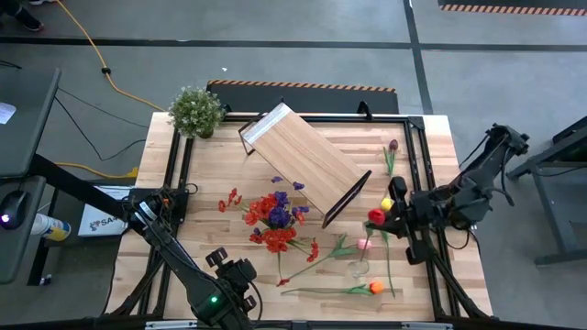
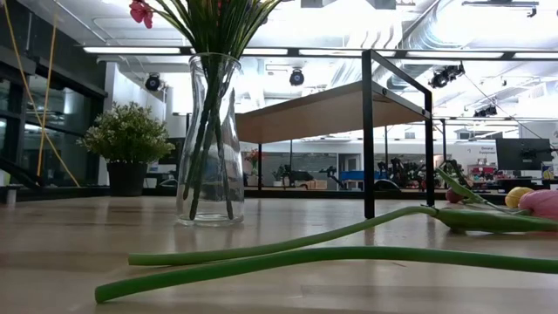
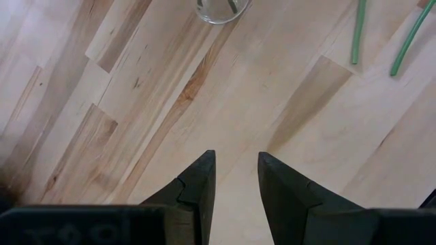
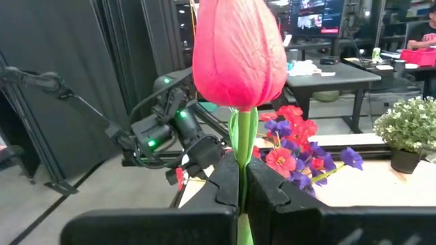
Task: Pick and place flowers into a vace then onto a shelf
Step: Put the red tulip into the right transparent vase
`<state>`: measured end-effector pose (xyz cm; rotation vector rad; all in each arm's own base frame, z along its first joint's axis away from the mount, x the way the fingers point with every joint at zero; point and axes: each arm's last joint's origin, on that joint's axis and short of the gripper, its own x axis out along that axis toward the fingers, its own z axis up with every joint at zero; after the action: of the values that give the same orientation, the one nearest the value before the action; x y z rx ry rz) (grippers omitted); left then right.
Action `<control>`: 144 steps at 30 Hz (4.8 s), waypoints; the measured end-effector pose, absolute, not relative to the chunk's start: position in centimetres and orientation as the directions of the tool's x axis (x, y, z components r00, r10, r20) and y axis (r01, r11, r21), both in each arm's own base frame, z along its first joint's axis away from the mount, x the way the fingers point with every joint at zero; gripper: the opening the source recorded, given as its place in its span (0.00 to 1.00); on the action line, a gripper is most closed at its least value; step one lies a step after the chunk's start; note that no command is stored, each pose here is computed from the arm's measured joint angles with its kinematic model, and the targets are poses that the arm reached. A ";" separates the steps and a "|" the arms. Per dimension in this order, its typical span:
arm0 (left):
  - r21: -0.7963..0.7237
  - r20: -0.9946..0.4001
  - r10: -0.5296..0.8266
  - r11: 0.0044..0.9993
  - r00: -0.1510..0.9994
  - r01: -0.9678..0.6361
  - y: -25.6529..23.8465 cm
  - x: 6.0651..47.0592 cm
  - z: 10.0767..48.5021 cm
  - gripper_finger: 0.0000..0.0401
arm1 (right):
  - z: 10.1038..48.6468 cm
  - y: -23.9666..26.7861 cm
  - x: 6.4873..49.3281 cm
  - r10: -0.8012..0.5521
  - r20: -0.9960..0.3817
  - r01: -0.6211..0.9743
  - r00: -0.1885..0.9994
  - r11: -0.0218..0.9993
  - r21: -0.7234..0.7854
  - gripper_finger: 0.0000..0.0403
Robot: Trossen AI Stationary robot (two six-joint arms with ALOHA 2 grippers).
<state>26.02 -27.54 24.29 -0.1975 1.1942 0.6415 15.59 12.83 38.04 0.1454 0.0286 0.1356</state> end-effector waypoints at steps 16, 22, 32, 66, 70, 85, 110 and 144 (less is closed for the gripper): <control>0.185 -0.908 0.358 0.808 0.216 -0.559 -27.6 26.0 24.3 0.36 | 36.2 15.2 16.5 0.052 -0.087 -0.041 0.995 0.991 0.124 0.00; 0.185 -0.908 0.358 0.808 0.216 -0.559 -27.5 26.0 24.3 0.36 | 35.5 16.1 16.7 -0.007 -0.104 0.017 0.995 0.995 0.098 0.00; 0.185 -0.908 0.358 0.808 0.217 -0.559 -27.6 26.0 24.3 0.36 | 33.3 17.5 17.7 -0.101 -0.170 0.118 0.980 0.989 0.094 0.00; 0.137 -0.913 0.325 0.814 0.246 -0.564 -27.9 26.3 24.2 0.36 | 29.6 19.7 17.7 -0.174 -0.264 0.220 0.949 0.963 0.155 0.02; 0.135 -0.913 0.323 0.814 0.248 -0.564 -27.9 26.3 24.2 0.36 | 29.6 19.7 17.7 -0.153 -0.275 0.202 0.949 0.966 0.160 0.03; 0.117 -0.915 0.310 0.816 0.259 -0.566 -28.0 26.4 24.2 0.36 | 29.0 19.6 17.5 -0.110 -0.340 0.184 0.934 0.963 0.195 0.05; 0.115 -0.915 0.309 0.816 0.260 -0.566 -28.0 26.5 24.2 0.36 | 28.9 19.7 17.6 -0.055 -0.372 0.142 0.927 0.967 0.210 0.06; 0.116 -0.915 0.310 0.816 0.259 -0.566 -28.0 26.5 24.2 0.36 | 31.4 17.1 16.3 0.040 -0.381 0.049 0.924 0.974 0.223 0.34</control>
<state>26.46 -28.04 24.22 -0.2559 1.1666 0.6022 16.31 17.10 31.39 0.2320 0.3936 -0.0048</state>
